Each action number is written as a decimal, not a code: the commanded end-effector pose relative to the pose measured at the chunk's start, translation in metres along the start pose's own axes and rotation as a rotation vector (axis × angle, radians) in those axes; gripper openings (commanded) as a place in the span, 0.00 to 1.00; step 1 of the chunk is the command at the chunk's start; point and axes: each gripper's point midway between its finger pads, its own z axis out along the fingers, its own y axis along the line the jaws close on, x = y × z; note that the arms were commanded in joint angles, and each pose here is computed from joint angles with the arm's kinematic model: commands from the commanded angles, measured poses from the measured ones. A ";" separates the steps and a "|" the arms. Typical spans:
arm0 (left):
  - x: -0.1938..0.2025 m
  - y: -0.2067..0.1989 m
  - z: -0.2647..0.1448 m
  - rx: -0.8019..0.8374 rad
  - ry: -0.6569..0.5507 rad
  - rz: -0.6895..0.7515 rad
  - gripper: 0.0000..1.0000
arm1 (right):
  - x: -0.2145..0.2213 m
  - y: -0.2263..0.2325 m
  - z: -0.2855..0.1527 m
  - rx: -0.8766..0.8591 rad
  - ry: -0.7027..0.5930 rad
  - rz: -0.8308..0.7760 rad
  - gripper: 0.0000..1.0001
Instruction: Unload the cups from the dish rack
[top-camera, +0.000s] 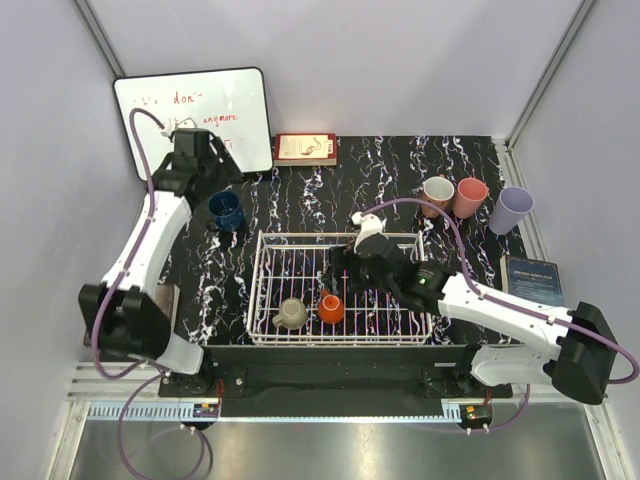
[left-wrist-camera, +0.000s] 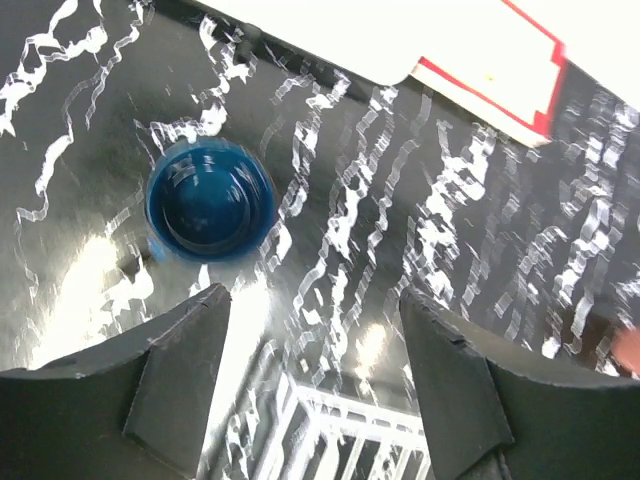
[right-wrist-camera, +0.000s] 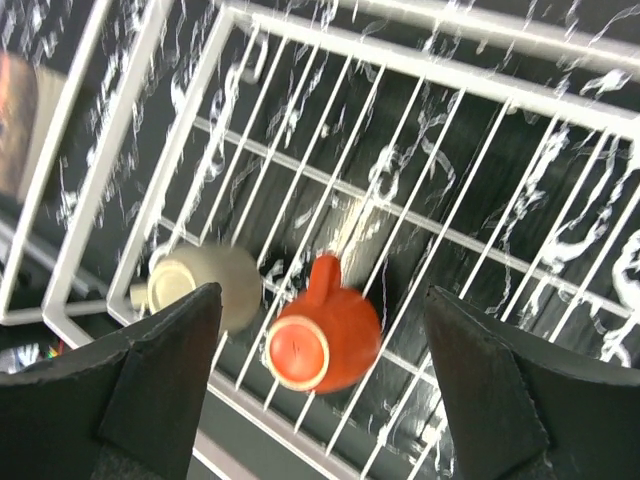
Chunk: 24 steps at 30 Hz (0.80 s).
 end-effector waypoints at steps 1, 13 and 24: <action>0.017 -0.023 -0.046 0.064 -0.068 0.002 0.73 | 0.037 0.004 -0.006 -0.016 0.095 -0.044 0.91; 0.072 -0.020 -0.116 0.199 -0.093 0.056 0.84 | 0.065 0.015 0.001 0.024 0.161 -0.077 1.00; 0.095 0.005 -0.126 0.200 -0.091 0.075 0.85 | 0.082 0.009 0.026 0.096 0.204 -0.093 0.91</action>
